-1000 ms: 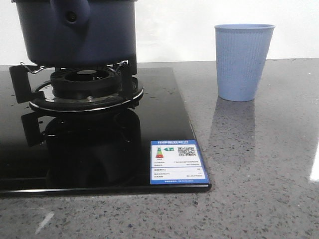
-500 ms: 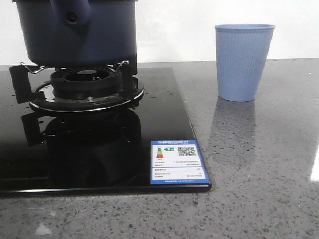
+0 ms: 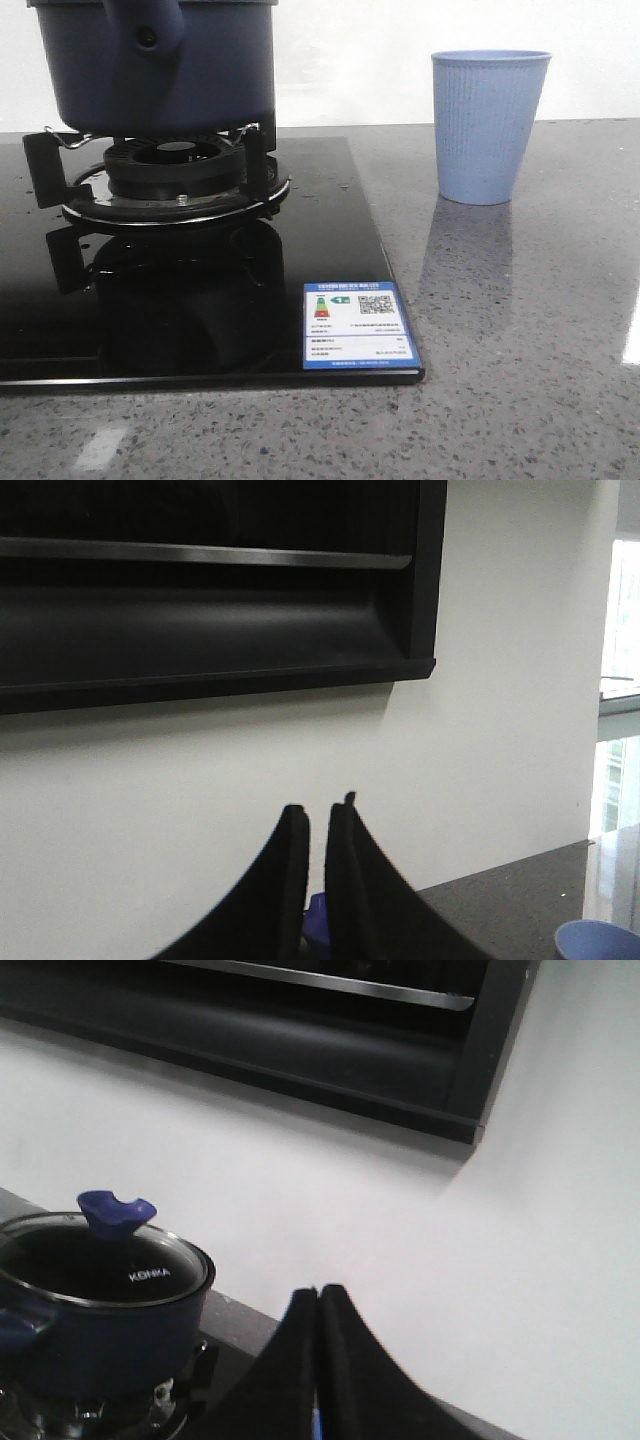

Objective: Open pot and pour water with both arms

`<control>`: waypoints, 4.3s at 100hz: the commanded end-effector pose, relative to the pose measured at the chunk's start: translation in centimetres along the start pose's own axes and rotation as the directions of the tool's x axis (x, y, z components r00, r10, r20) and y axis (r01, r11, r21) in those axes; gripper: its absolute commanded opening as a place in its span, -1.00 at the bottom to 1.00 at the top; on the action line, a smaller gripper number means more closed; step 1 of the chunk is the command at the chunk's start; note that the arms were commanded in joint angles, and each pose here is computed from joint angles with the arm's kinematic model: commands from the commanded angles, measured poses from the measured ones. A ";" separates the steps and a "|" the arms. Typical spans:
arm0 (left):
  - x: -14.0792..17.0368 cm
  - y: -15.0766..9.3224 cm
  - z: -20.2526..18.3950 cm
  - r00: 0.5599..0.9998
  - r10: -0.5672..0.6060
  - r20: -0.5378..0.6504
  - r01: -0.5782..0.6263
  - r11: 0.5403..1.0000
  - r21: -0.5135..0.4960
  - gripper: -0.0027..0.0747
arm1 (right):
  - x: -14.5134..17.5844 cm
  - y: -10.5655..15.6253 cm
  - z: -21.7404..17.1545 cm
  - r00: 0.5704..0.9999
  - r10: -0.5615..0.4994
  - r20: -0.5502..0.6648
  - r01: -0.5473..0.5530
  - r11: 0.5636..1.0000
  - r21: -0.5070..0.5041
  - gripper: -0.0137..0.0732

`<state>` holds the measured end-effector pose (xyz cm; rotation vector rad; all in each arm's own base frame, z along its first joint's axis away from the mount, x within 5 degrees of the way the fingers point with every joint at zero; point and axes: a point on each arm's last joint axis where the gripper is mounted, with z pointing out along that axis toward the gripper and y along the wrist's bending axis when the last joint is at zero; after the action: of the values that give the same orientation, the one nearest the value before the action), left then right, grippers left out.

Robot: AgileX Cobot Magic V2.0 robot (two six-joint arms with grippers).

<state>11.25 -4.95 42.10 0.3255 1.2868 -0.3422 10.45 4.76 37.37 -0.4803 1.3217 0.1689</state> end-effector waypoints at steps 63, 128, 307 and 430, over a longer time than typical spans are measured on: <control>8.6 -1.4 -10.0 0.973 -0.223 0.054 0.222 0.975 0.022 -0.98 | 2.7 1.0 -5.9 0.996 -0.013 0.093 0.009 0.999 0.049 -0.84; 8.7 -1.4 -10.0 0.986 -0.162 0.049 0.162 0.987 0.014 -0.98 | 2.7 1.0 -5.8 0.996 -0.013 0.091 0.008 0.999 0.048 -0.84; 21.0 -0.4 -12.7 0.892 0.086 -0.444 -0.164 0.976 -0.142 -0.98 | 2.7 1.0 -5.8 0.996 -0.013 0.091 0.008 0.999 0.048 -0.84; 21.0 -0.4 -12.7 0.892 0.086 -0.444 -0.164 0.976 -0.142 -0.98 | 17.5 1.7 -7.6 0.909 0.297 -0.292 -0.174 0.908 0.382 -0.84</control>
<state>5.17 -1.46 18.48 0.3757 1.7646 -0.0361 7.42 0.52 18.85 -0.0673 1.7827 0.0518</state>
